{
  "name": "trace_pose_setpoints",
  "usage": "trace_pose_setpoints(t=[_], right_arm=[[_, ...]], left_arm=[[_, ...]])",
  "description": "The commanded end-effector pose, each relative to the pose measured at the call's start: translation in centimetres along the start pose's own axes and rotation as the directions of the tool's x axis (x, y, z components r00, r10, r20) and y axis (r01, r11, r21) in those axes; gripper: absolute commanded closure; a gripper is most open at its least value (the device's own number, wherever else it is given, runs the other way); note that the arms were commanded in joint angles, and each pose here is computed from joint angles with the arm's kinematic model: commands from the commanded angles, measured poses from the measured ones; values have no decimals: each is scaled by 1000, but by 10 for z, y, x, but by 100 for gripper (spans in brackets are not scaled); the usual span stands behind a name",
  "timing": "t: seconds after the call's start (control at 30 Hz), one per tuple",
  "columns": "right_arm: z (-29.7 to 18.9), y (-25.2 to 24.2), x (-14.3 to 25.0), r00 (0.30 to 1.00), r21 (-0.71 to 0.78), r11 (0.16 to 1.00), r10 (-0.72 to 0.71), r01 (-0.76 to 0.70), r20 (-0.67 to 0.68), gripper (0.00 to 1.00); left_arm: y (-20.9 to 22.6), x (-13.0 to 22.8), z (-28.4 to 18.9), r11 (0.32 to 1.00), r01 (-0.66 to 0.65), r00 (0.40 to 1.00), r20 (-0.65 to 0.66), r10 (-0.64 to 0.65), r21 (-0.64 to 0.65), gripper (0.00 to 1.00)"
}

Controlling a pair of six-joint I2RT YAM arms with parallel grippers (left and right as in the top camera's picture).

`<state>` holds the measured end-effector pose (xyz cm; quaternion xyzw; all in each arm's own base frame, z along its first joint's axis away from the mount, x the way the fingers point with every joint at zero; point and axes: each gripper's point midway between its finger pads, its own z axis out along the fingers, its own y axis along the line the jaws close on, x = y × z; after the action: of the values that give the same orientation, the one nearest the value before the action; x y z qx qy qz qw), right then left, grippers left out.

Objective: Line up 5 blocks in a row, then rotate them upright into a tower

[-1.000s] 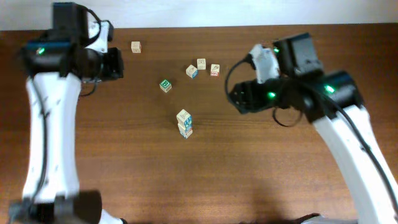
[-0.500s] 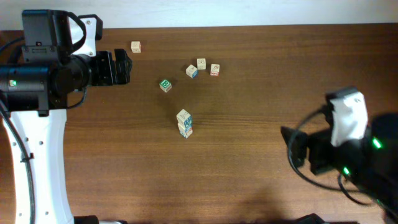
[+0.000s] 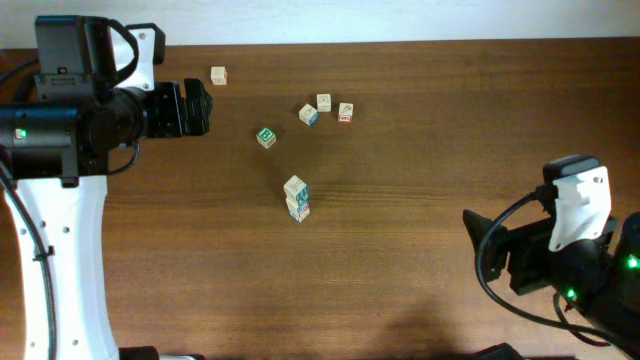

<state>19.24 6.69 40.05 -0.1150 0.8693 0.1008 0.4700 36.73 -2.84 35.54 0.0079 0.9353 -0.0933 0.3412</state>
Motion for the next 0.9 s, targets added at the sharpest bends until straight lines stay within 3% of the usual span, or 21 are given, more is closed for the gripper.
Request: trace_pose_setpoints(t=[0.0,0.43,0.67,0.87], right_arm=[[16,-14,9,995,44,997,-67,64,67,2],[87,-42,100,856,143,981,-182,128,483,2],[119,-47,135,811,158,977,-207,142,548,2],[145,-59,163,853,178,978,-185,111,487,2]], left_arm=[[-3,-1,0,1000,-11,1000,4,11,14,1],[-3,-1,0,1000,-11,1000,4,11,14,1],[-3,-1,0,1000,-11,1000,3,11,14,1],[-3,-1,0,1000,-11,1000,3,11,14,1]])
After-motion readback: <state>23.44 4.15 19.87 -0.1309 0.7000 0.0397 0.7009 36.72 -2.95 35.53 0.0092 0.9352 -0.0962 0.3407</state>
